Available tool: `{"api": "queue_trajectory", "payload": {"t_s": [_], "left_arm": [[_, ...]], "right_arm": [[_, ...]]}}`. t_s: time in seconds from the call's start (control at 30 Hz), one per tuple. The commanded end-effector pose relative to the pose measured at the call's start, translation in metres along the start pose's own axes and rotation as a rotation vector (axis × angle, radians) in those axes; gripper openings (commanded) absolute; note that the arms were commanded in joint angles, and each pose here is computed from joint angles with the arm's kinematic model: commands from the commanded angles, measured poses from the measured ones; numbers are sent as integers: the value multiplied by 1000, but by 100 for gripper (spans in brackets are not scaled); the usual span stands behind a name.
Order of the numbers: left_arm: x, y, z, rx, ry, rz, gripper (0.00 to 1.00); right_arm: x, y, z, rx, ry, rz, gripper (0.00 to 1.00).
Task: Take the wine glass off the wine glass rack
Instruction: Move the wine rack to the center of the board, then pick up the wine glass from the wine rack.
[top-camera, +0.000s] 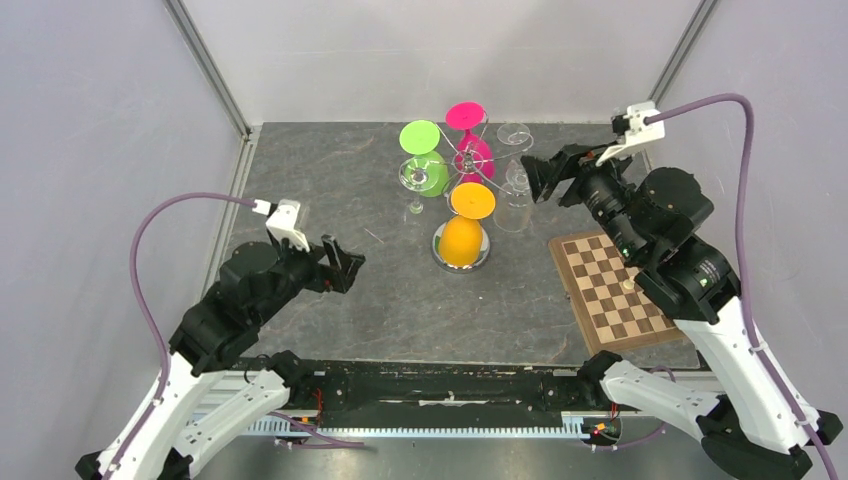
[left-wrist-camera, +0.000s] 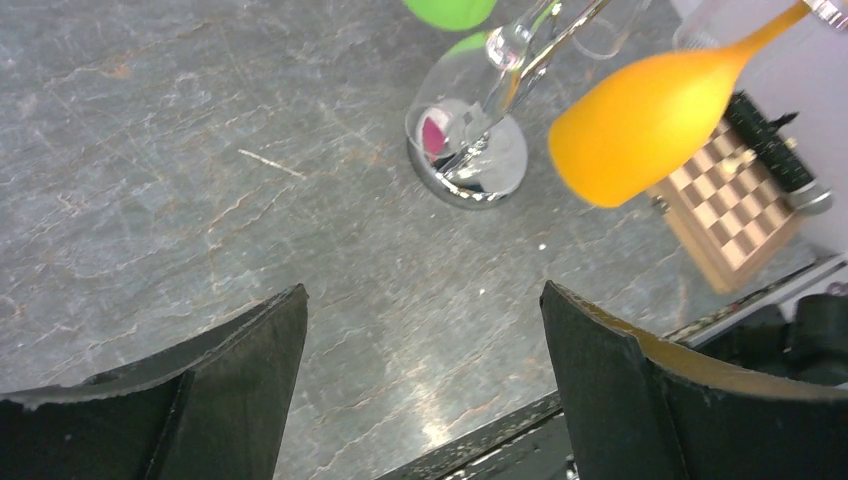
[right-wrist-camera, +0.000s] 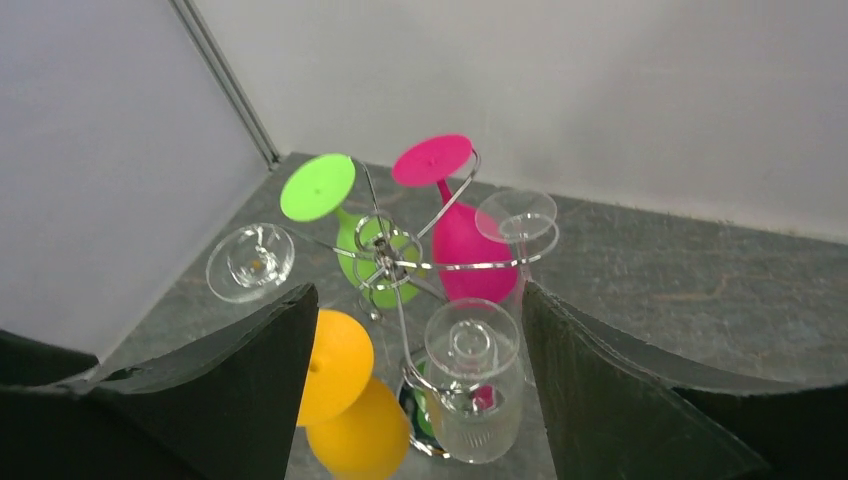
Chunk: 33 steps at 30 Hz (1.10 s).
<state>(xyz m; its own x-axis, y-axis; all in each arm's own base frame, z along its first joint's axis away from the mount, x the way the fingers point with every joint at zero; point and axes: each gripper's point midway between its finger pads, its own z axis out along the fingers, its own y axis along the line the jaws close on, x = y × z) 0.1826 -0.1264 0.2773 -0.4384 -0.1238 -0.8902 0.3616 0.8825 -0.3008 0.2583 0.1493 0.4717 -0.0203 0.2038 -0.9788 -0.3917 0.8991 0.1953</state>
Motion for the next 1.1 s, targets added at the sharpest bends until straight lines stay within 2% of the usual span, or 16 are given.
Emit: {"api": "queue_trajectory", "payload": {"t_s": [0.0, 0.17, 0.37, 0.5, 0.67, 0.9, 1.07], "left_arm": [[-34, -27, 1, 54, -12, -124, 92], [-63, -53, 8, 121, -8, -207, 92], [-88, -73, 9, 171, -28, -337, 91], [-99, -90, 9, 231, -18, -424, 88], [-101, -96, 13, 226, 13, -539, 86], [-107, -110, 27, 290, 55, -720, 79], [-106, -109, 46, 323, 85, -868, 65]], "right_arm": [[31, -5, -5, 1, 104, -59, 78], [43, 1, -7, -34, 159, -49, 79], [34, -5, -18, -14, 149, -60, 79], [31, -10, -28, 4, 137, -54, 80], [36, -17, -34, 31, 132, -50, 80], [38, -25, -40, 65, 113, -41, 78], [37, -30, -43, 89, 76, -27, 76]]}}
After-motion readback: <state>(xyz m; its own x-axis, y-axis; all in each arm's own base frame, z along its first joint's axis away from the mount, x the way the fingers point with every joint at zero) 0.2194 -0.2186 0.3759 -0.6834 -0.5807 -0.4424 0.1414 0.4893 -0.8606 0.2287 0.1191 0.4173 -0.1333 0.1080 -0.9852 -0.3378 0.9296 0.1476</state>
